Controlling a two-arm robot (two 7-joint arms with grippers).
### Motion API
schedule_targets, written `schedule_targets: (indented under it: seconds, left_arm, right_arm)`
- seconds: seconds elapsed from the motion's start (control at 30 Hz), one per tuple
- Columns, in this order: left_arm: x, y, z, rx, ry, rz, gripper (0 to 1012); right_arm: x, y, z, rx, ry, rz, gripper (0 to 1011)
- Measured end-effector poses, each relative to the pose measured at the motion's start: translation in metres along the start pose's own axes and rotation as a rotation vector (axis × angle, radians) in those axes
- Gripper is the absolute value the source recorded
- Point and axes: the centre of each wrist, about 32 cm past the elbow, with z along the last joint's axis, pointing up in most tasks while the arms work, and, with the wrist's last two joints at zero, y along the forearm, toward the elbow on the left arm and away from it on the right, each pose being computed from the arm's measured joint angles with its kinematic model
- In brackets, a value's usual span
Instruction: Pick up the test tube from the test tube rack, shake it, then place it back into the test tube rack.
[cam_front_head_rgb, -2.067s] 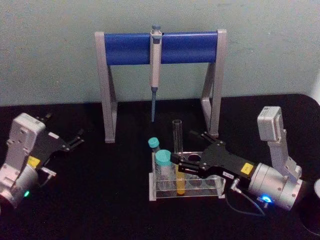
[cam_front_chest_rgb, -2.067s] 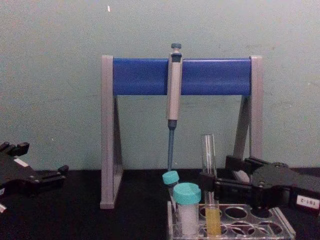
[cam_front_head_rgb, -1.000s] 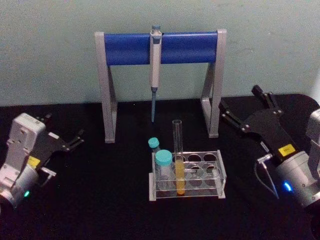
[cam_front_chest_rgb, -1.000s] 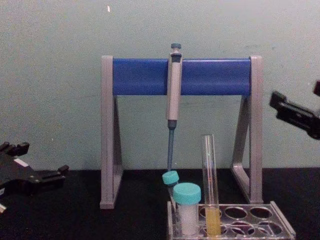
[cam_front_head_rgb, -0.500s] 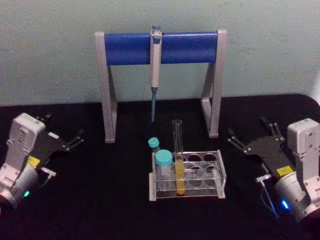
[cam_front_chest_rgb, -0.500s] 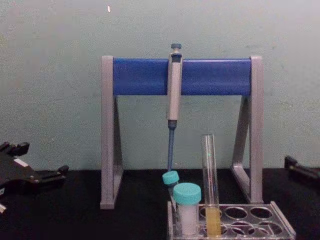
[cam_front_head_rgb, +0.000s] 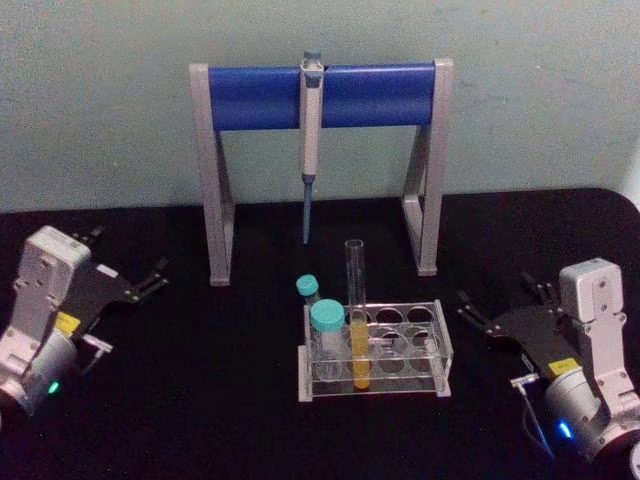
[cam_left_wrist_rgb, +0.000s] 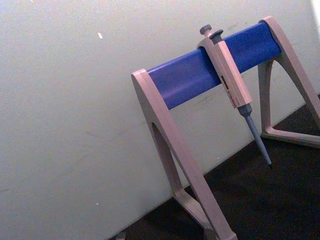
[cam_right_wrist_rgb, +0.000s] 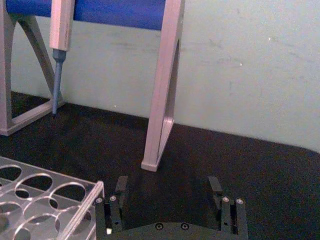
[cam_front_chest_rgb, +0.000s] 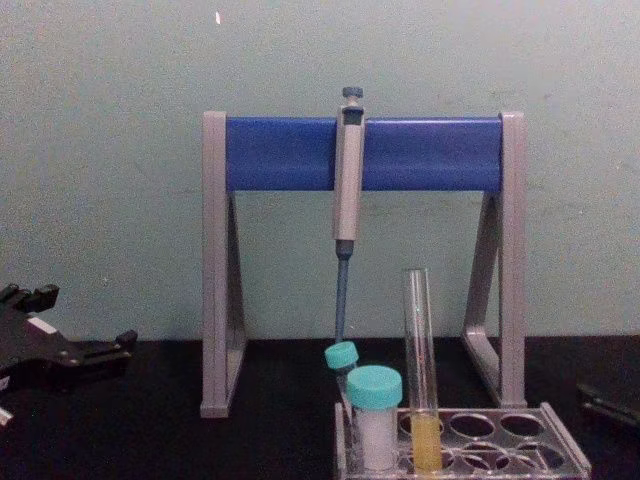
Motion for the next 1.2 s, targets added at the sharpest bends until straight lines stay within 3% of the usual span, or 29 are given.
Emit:
schedule_targets:
  seconds: [0.27,1.2]
  left_arm:
    - [0.0000,0.0000,0.0000,0.000,0.000,0.000,1002]
    - [0.0000,0.0000,0.0000,0.000,0.000,0.000,1001]
  right_arm:
    - [-0.0002,0.0004,-0.0033,-0.023,0.016,0.006,1000]
    - [-0.0003,0.0005,-0.0031,-0.022,0.014,0.008,1000]
